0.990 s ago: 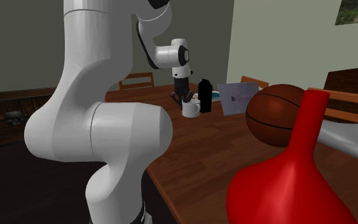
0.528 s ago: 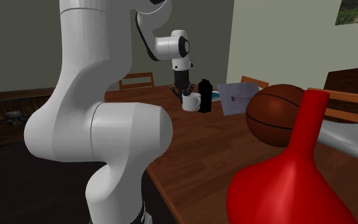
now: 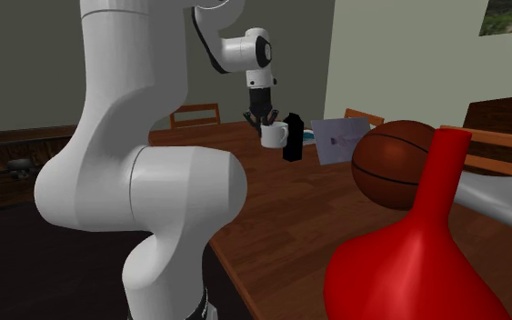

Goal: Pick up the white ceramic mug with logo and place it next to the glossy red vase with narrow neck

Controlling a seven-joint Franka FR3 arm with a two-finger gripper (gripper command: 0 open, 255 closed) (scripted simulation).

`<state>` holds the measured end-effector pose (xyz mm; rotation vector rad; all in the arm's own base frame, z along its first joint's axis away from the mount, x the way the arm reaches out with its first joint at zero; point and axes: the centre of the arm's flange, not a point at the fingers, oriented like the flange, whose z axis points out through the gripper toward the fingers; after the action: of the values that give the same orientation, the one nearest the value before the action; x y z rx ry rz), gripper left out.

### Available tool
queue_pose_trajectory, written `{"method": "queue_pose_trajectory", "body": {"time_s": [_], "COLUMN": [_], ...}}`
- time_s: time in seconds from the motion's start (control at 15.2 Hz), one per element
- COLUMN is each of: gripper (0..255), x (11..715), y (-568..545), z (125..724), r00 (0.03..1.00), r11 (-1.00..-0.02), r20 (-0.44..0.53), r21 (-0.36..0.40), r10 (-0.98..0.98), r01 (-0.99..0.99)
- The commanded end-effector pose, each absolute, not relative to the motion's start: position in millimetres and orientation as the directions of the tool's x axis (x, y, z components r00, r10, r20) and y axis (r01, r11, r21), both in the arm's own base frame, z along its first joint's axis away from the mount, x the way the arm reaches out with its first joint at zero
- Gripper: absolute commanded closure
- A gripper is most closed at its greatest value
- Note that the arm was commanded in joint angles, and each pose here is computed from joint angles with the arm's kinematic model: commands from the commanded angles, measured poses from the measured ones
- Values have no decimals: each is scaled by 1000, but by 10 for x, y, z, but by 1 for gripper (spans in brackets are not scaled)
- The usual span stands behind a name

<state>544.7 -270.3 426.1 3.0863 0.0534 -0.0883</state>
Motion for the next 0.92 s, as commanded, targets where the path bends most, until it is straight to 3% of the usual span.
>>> {"method": "queue_pose_trajectory", "body": {"time_s": [0.0, 0.86], "gripper": [255, 255], "x": [5457, 5457], "y": [-2693, -2693], "z": [4367, 5053], "r00": [998, 998], "r11": [-998, -998], "r20": [-58, -58], "r21": [52, 52], "r10": [33, 33], "r01": [36, 36]}}
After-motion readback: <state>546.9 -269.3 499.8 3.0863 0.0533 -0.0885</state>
